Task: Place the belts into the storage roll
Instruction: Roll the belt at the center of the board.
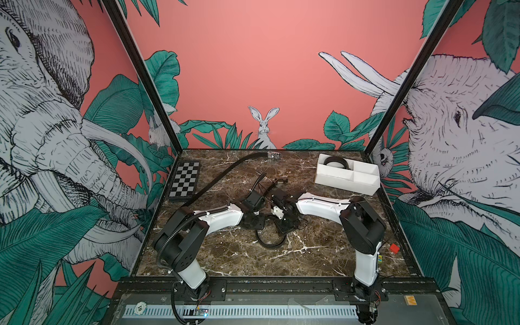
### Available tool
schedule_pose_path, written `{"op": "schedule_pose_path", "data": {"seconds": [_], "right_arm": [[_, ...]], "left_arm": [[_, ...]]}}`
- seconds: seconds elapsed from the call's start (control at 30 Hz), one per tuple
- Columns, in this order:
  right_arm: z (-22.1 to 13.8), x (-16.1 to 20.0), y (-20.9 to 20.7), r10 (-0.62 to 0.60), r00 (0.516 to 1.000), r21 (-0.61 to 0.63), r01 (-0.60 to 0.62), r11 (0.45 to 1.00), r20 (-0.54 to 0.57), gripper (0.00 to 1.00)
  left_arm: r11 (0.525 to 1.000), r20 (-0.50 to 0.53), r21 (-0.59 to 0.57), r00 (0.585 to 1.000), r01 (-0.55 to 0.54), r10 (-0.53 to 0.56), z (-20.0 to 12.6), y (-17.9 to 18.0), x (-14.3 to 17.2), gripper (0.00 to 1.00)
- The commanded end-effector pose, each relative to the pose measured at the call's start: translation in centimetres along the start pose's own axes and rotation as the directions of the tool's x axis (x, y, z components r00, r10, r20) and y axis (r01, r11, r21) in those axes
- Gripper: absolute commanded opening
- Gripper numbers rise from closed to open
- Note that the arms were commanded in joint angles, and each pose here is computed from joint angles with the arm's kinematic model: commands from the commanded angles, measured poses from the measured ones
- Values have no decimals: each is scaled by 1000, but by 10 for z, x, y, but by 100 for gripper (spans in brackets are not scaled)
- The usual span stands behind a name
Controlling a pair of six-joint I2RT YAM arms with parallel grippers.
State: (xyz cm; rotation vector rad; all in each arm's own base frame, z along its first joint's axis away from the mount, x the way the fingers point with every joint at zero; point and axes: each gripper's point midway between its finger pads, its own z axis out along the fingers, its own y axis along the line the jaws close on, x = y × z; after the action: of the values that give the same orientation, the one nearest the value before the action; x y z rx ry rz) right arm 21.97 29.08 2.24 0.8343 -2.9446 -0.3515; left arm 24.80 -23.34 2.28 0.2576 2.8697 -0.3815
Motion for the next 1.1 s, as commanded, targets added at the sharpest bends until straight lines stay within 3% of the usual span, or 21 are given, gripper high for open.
{"op": "schedule_pose_path", "data": {"seconds": [0.0,0.13,0.3,0.5,0.77,1.07], "right_arm": [[-4,1,-11,34,999,-16,-34,999,-7,51],[-42,-13,-27,77,995,-53,-74,996,58,62],[-79,-39,-48,154,977,-104,-139,985,150,71],[-98,-109,-68,272,910,-115,-248,962,312,76],[-74,-191,-60,347,859,-124,-324,938,376,77],[-31,-212,-47,305,888,-35,-312,949,343,77]], "left_arm": [[990,-73,-135,997,-37,27,-1,25,18,27],[985,-75,-158,996,-63,51,-1,30,19,19],[983,-69,-168,996,-75,64,0,33,18,15],[983,-58,-163,996,-81,73,2,33,18,13],[983,-58,-161,995,-85,76,6,34,19,12],[982,-60,-167,995,-86,77,9,35,20,12]]}}
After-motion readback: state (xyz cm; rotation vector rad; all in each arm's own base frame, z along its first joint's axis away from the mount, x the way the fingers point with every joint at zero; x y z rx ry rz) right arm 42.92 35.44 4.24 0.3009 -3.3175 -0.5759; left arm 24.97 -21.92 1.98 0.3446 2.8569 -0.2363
